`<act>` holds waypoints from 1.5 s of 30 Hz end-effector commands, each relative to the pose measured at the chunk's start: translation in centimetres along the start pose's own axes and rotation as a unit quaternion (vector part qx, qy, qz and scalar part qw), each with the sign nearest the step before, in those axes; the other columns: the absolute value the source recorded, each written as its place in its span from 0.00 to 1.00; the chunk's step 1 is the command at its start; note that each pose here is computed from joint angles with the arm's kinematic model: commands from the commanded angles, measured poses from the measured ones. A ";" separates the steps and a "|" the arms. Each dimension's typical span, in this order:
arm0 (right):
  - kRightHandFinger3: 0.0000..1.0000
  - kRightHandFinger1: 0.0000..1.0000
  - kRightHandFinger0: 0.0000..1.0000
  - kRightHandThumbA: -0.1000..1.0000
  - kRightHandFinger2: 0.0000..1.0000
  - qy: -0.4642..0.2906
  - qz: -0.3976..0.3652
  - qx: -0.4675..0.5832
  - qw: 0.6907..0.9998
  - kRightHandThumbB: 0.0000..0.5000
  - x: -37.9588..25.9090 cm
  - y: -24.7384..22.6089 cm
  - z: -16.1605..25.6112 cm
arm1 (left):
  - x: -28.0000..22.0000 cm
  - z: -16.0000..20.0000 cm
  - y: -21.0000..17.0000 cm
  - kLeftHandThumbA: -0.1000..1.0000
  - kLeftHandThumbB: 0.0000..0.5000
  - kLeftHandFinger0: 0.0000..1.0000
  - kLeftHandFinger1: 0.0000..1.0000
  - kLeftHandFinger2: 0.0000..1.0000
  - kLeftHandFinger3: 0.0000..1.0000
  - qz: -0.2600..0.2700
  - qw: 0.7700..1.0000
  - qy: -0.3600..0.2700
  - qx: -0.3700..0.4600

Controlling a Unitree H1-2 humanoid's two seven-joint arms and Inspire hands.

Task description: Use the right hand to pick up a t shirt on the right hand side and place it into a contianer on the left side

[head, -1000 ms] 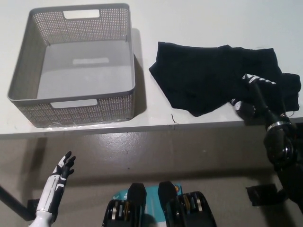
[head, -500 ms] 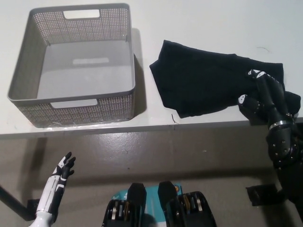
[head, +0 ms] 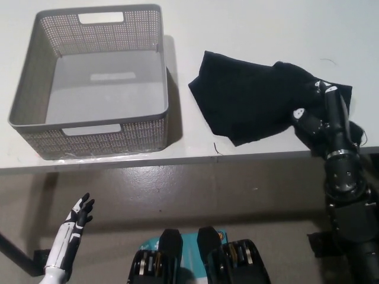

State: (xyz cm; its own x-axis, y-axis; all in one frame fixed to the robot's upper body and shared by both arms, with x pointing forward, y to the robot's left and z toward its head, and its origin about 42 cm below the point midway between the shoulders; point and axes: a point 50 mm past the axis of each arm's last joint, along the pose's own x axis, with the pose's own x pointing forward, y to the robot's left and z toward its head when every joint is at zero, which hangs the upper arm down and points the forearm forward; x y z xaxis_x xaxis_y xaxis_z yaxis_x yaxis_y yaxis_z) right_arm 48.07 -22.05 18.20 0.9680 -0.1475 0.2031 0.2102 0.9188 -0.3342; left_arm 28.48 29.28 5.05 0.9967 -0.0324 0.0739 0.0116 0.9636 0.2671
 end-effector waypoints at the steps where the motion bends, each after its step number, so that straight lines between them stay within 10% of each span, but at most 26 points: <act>1: 0.56 0.02 0.00 0.37 0.39 -0.019 -0.022 0.235 0.972 0.00 4.1 -0.3 10.1 | -0.3 0.6 0.3 1.00 0.44 0.99 1.00 1.00 1.00 -0.007 1.000 -0.025 0.016; 11: 0.69 0.00 0.00 0.37 0.30 0.006 0.003 0.433 0.902 0.00 5.9 0.6 20.1 | -0.3 0.7 0.2 1.00 0.47 0.97 1.00 1.00 1.00 -0.006 0.999 -0.030 0.015; 15: 0.46 0.00 0.00 0.33 0.32 0.016 0.026 0.472 0.881 0.00 6.7 0.5 22.2 | -0.4 0.6 0.1 1.00 0.46 0.98 1.00 1.00 1.00 -0.008 0.999 -0.029 0.016; 19: 0.48 0.00 0.00 0.29 0.34 0.010 0.047 0.502 0.864 0.00 7.1 1.0 24.0 | -0.4 0.5 0.1 1.00 0.47 0.98 1.00 1.00 1.00 -0.015 0.999 -0.030 0.020; 24: 0.59 0.00 0.00 0.30 0.37 0.007 0.058 0.523 0.851 0.00 7.5 1.6 26.8 | -0.4 0.5 -0.3 1.00 0.48 1.00 1.00 1.00 1.00 -0.017 0.999 -0.025 0.011; 40: 0.50 0.00 0.00 0.25 0.34 0.026 0.083 0.533 0.842 0.00 8.8 5.0 30.4 | 0.1 1.0 -2.8 1.00 0.64 0.94 1.00 1.00 1.00 -0.046 0.998 -0.020 0.022; 45: 0.76 0.00 0.00 0.25 0.40 0.039 0.098 0.520 0.847 0.00 8.0 8.5 32.9 | -0.1 0.9 -3.2 1.00 0.65 0.96 1.00 1.00 1.00 -0.053 0.998 -0.025 0.021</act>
State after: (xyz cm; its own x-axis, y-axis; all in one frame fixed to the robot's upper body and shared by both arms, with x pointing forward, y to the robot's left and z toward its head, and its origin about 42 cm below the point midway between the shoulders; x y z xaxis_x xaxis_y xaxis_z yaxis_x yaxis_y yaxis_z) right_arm 54.31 -8.16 40.67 0.9992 0.0280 0.0298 -0.0406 0.7688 0.6382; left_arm 27.90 26.65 4.12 0.9916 -0.1234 0.0382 0.1062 0.9475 0.3016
